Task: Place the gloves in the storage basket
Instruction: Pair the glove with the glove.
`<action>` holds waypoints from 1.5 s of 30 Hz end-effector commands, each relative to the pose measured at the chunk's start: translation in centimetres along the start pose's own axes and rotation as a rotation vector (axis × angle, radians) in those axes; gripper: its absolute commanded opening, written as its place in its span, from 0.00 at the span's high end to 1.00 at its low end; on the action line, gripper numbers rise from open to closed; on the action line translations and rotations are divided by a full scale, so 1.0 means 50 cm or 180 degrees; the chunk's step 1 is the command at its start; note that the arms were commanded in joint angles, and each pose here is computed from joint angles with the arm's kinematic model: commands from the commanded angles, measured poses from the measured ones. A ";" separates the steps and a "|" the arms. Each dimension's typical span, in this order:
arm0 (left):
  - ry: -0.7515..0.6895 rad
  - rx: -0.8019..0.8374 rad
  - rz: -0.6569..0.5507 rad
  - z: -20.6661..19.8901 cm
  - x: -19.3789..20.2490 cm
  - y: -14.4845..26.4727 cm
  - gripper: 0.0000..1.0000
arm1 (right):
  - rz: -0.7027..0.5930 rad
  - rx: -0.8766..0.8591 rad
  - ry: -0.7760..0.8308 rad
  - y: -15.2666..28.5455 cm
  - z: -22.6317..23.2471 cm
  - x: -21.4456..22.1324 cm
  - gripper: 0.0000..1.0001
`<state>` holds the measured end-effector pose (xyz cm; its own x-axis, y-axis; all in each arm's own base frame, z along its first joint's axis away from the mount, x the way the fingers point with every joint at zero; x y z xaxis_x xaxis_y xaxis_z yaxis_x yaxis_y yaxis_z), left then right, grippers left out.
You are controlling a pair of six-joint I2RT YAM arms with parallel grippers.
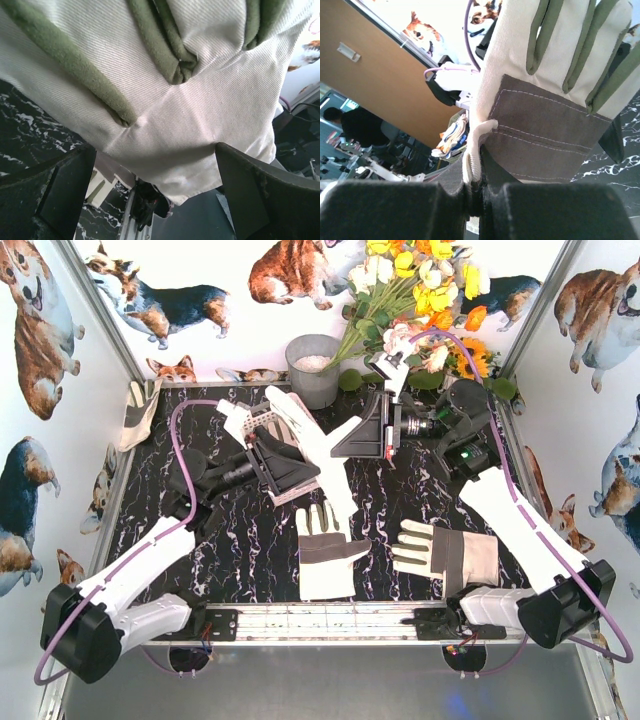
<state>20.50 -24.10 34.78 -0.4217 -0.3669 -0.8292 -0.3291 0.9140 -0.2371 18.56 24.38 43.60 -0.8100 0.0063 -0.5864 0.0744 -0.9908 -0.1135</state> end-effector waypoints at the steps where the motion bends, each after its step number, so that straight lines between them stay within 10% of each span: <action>1: -0.0113 0.0370 -0.0216 -0.045 -0.030 -0.017 0.00 | -0.0006 -0.0287 0.0306 -0.003 0.061 -0.014 1.00; 19: -0.0034 0.0390 -0.0684 -0.060 -0.041 -0.003 0.07 | -0.0247 0.0081 0.0203 0.014 -0.006 -0.012 1.00; 29: 0.0043 0.0055 -0.0761 -0.033 -0.023 0.016 0.38 | -0.0561 0.0537 -0.0008 0.068 -0.079 0.009 1.00; 40: 0.0311 -0.0478 -0.0561 0.040 0.023 0.011 0.95 | -0.0746 0.1017 -0.0093 0.096 -0.128 0.048 1.00; 45: 0.0438 -0.1186 -0.0219 0.112 0.085 0.034 1.00 | -0.0915 0.1575 -0.0370 0.125 -0.206 0.088 1.00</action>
<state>21.82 -23.56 32.08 -0.4444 -0.5274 -0.7242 -0.5417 0.8020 -0.2517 20.75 20.60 35.14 -0.8295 0.2355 -0.5064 -0.3013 -0.9522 0.0506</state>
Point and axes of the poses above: each gripper's point midway between its finger pads, its own y axis back along the fingers, its own z axis along the line the jaws close on, x = y × z, the point moved 4 cm from there along y, back along the fingers, and after that the axes turned 12 degrees about -y, right-handed, at the moved point
